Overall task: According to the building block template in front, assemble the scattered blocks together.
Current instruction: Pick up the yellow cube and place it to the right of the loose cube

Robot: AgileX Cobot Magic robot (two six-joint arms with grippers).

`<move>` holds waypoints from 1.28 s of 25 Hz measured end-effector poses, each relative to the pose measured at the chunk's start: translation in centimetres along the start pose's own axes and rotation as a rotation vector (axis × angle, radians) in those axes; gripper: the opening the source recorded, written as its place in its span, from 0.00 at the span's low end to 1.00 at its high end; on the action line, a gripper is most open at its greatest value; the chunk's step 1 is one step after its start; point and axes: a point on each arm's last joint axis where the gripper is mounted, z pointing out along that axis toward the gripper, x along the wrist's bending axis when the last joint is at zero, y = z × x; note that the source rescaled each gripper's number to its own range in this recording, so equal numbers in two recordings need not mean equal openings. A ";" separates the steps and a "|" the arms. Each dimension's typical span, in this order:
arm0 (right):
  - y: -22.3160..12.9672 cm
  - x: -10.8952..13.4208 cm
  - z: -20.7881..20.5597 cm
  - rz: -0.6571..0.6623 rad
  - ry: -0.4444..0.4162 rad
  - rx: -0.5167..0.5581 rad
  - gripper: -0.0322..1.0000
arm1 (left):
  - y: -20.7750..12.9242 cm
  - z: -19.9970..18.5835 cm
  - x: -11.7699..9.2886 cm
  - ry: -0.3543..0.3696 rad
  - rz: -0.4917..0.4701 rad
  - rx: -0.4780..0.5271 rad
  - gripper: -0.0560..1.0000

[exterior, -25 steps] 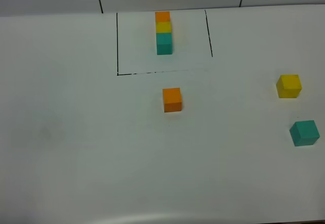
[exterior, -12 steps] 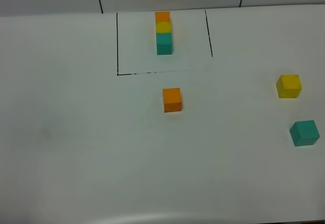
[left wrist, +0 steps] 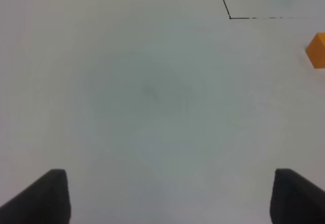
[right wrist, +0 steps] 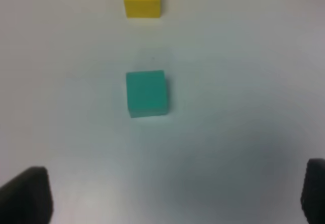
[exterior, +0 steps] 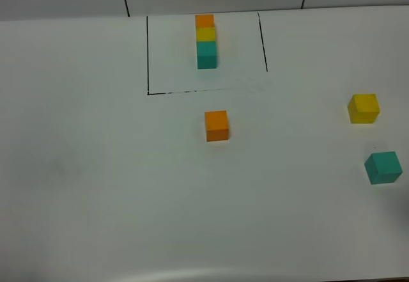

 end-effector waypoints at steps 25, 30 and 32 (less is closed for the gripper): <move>12.1 2.1 20.7 -0.083 0.054 0.305 1.00 | 0.0 0.0 0.0 0.000 0.000 0.000 0.69; 12.4 2.2 23.2 -0.079 0.054 0.320 1.00 | 0.0 0.0 0.0 0.000 0.000 0.000 0.69; 12.1 2.2 24.2 -0.077 0.054 0.331 1.00 | 0.0 0.0 0.0 0.000 0.000 0.000 0.69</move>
